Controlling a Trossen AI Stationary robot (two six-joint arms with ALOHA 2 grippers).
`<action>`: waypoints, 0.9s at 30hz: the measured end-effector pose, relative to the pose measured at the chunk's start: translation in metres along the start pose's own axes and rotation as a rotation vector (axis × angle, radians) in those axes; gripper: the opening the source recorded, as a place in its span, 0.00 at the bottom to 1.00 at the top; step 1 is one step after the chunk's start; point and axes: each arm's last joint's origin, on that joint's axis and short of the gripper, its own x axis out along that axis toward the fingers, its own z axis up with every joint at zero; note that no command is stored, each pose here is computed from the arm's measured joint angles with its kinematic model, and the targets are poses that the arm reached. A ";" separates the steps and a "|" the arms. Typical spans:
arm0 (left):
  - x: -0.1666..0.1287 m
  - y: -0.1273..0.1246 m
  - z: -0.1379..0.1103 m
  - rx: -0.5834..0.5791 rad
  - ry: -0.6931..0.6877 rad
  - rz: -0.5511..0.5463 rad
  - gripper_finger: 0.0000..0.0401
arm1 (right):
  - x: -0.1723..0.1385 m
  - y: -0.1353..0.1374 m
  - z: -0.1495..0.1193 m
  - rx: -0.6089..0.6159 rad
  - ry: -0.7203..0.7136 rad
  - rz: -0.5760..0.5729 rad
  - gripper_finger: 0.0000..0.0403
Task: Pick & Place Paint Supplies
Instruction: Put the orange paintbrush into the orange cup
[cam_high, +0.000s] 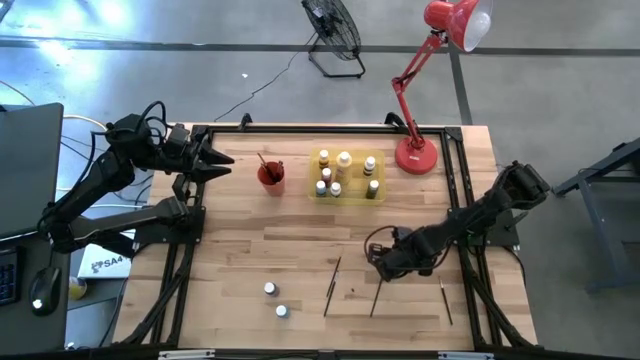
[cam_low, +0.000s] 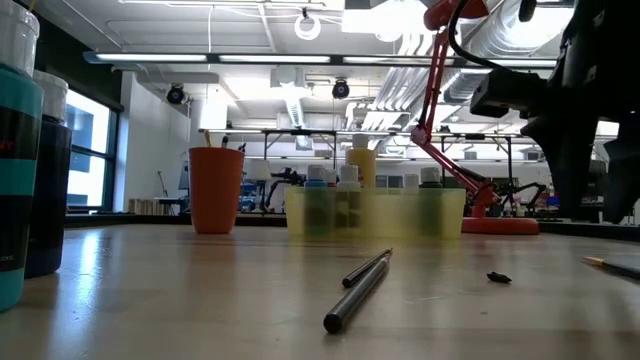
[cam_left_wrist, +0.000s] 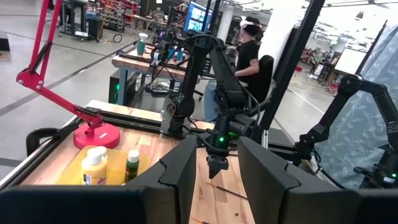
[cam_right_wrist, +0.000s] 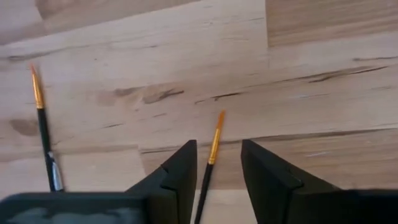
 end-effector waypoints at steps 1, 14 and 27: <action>0.000 0.000 0.000 0.000 0.000 0.000 0.29 | 0.000 0.001 0.001 0.007 -0.002 0.002 0.29; 0.000 0.000 0.000 0.008 0.000 0.000 0.29 | 0.024 0.003 -0.008 0.003 -0.016 -0.009 0.20; 0.000 0.000 0.000 0.026 -0.001 0.005 0.29 | 0.037 0.000 -0.008 -0.012 -0.055 -0.058 0.16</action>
